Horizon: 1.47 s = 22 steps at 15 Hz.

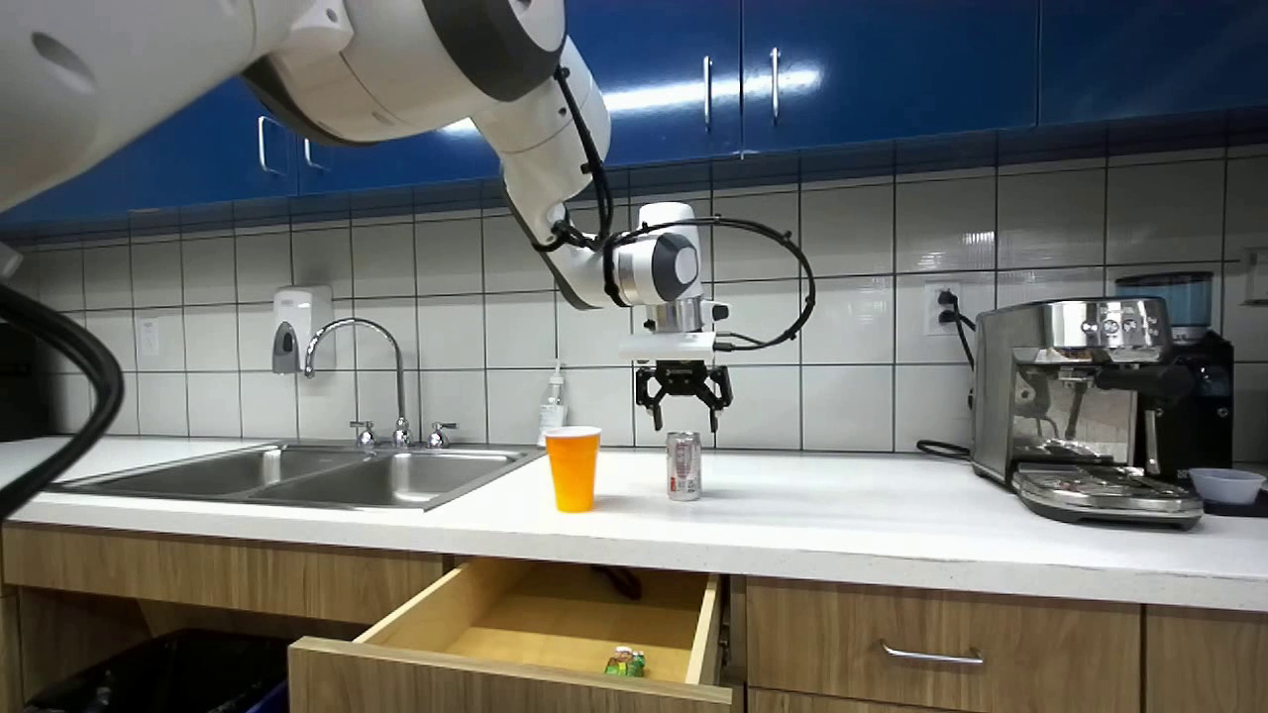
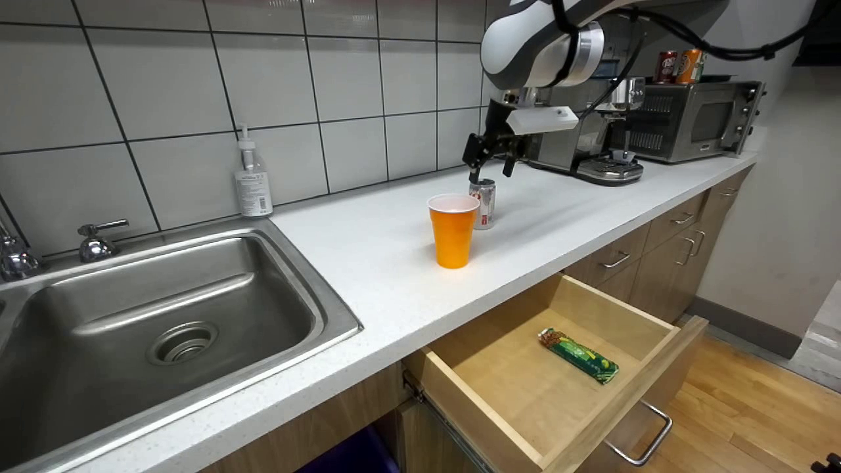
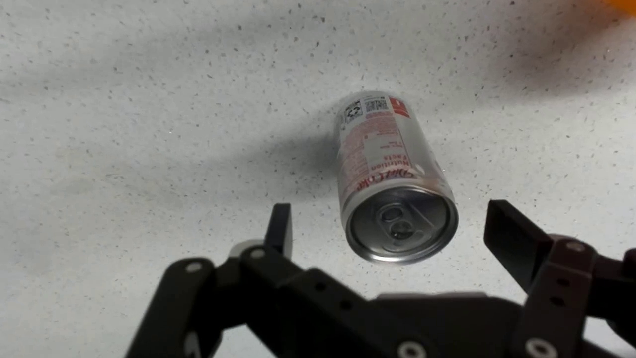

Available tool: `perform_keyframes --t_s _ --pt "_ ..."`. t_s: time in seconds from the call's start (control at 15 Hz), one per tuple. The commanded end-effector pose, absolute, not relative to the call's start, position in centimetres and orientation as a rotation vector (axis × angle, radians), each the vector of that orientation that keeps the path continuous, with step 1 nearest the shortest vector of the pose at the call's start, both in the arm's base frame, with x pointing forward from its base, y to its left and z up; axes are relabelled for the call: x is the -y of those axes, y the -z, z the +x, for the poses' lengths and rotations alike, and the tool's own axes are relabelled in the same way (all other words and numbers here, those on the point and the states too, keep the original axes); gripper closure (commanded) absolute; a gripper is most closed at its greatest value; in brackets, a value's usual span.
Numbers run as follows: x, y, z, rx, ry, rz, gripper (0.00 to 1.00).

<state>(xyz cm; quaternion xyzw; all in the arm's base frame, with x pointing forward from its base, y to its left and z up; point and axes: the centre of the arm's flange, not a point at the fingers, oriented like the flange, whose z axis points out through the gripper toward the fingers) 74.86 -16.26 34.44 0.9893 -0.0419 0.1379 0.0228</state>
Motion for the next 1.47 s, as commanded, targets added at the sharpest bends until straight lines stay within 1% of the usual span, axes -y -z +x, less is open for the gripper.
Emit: perform_keyframes --t_s 0.0,0.47,0.53,0.6,0.8,0.87,0.93,1.4 --pt "16.5 -34.2 76.9 0.104 -0.395 3.063 0.00" --pt "16.4 -33.2 77.3 0.096 -0.355 3.071 0.00" --pt "16.4 -33.1 77.3 0.094 -0.353 3.070 0.25" --pt "16.4 -33.0 77.4 0.092 -0.350 3.070 0.26" --pt "16.3 -32.8 77.5 0.086 -0.341 3.072 0.51" --pt "16.2 -32.8 77.5 0.085 -0.338 3.073 0.58" --pt "16.2 -32.8 77.6 0.082 -0.335 3.073 0.62" --pt "15.7 -33.7 76.8 0.065 -0.358 3.069 0.62"
